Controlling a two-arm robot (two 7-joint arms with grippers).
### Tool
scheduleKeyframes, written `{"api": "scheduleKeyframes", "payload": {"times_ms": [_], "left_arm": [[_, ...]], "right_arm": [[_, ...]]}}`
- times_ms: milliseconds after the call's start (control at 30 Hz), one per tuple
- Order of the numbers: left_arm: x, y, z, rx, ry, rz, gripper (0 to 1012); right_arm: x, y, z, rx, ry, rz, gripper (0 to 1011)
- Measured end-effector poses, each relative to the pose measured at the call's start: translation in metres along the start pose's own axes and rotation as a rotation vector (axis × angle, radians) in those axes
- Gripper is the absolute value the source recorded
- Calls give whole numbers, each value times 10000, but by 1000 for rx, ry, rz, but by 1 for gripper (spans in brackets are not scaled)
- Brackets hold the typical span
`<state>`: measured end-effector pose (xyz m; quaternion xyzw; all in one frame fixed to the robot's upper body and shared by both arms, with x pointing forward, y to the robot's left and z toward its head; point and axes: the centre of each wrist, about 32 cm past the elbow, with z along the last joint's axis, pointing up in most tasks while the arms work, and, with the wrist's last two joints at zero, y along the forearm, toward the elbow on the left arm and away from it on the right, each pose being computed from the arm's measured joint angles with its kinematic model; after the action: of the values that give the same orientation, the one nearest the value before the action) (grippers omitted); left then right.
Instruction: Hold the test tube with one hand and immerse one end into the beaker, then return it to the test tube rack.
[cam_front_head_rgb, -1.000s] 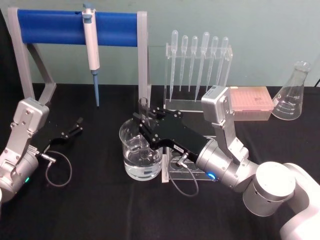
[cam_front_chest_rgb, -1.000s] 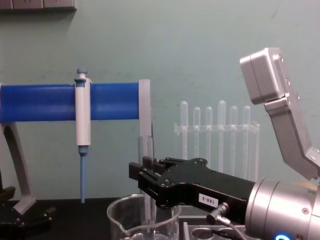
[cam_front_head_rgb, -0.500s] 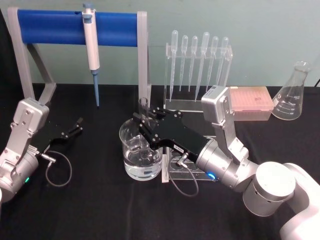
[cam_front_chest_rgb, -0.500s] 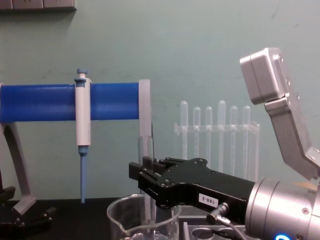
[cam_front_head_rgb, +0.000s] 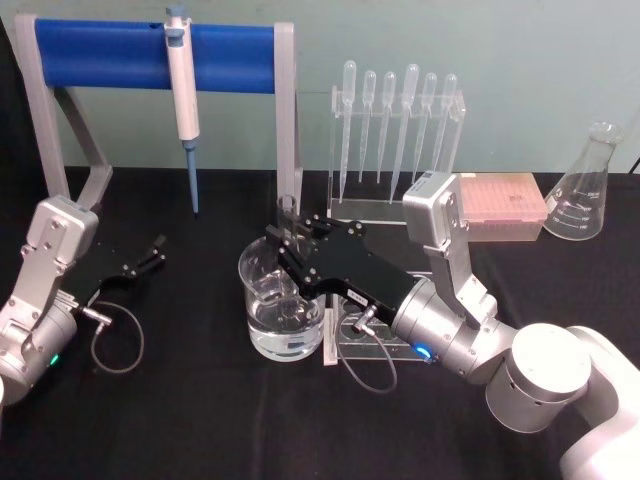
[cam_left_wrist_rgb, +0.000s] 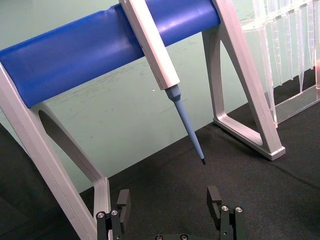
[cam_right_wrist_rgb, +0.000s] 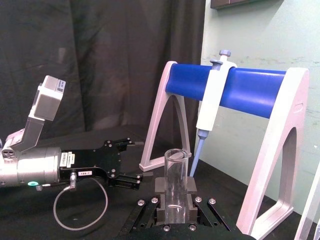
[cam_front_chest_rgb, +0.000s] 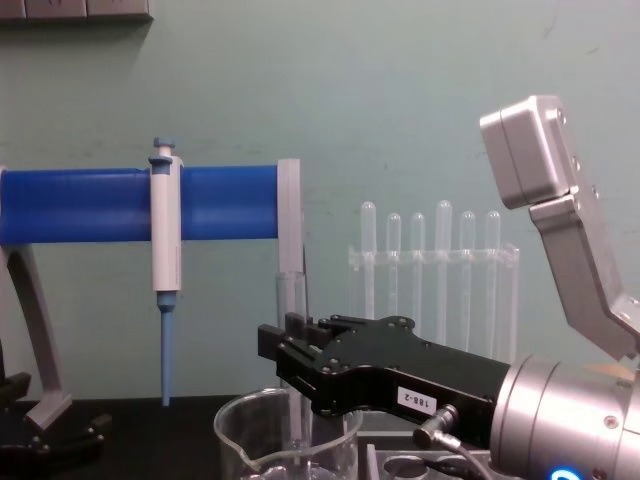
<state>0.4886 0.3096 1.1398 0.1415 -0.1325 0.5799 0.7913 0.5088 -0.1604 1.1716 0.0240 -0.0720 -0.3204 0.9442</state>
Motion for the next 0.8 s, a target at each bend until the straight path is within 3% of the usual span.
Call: {"api": "scheduleKeyframes", "payload": {"times_ms": [600, 800], "left_arm": [[0, 0, 0, 0, 0, 0, 1000], [0, 0, 0, 0, 0, 0, 1000]], "right_arm": [[-2, -1, 6, 2, -1, 0, 228], [-29, -12, 154, 34, -20, -1, 228]]}}
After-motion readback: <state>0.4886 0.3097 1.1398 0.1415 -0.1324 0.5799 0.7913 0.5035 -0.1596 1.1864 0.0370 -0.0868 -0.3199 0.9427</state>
